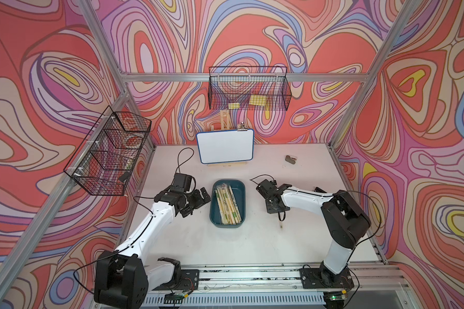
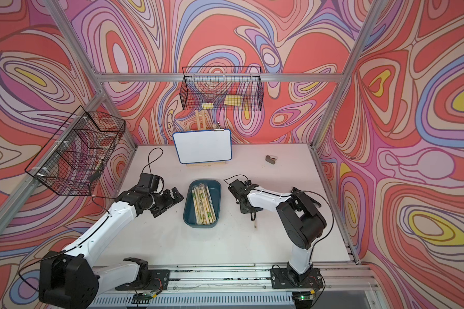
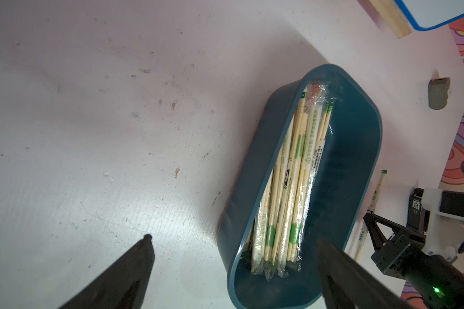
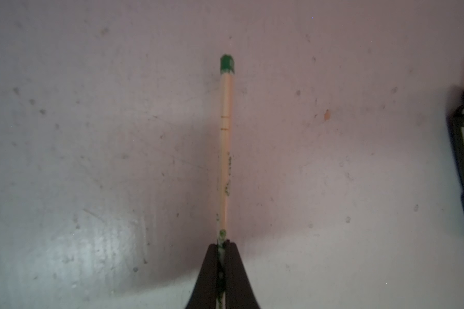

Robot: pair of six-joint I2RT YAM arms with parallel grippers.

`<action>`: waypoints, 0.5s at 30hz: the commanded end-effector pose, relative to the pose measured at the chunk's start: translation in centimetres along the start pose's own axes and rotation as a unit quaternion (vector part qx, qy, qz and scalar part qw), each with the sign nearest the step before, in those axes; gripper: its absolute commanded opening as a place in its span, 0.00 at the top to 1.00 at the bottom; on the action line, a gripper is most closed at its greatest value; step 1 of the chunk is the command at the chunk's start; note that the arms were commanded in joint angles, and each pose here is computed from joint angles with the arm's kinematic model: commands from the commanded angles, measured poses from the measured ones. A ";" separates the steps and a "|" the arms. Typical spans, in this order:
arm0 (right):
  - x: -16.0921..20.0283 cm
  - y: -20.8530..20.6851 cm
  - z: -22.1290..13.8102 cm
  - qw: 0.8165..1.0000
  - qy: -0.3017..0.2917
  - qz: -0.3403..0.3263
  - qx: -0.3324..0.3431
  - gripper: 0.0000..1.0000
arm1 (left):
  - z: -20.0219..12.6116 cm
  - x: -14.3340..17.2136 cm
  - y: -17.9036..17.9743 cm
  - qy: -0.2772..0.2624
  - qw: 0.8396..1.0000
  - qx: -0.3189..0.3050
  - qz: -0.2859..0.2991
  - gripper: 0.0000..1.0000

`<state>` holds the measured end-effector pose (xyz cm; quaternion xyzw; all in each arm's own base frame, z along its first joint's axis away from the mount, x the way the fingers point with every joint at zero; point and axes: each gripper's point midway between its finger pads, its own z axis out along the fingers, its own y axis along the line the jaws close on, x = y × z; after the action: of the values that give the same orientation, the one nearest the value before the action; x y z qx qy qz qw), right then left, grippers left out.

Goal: Take the paired disposable chopsticks out of the storage box
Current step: Place the paired disposable chopsticks at the center of the board.

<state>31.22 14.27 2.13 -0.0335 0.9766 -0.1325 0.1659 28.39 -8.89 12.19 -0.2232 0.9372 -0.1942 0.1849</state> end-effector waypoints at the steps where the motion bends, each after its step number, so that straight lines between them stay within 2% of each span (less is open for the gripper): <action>1: -0.2 -0.6 0.8 1.000 -0.003 0.000 0.019 1.00 | -0.1 -0.5 -0.5 0.000 1.000 -0.002 0.006 0.00; 2: -0.2 -0.7 0.9 1.000 -0.001 0.002 0.021 1.00 | -0.1 -0.5 -0.6 0.000 1.000 -0.001 0.006 0.00; 5: -0.2 -0.9 0.9 1.000 -0.002 0.007 0.022 0.91 | 0.2 -0.7 -0.8 0.002 1.000 0.001 0.008 0.00; 10: -0.7 -0.8 -0.1 1.000 -0.011 0.020 0.007 0.69 | 0.3 -0.9 -1.0 0.003 1.000 0.001 0.010 0.00; 15: -1.7 -0.8 -2.0 0.999 -0.027 0.032 -0.011 0.63 | 0.4 -1.2 -1.4 0.004 1.000 0.007 0.013 0.00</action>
<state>31.64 13.74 2.55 -0.0204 0.9751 -0.1361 0.1740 29.37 -9.12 11.94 -0.2236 0.9393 -0.1912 0.1766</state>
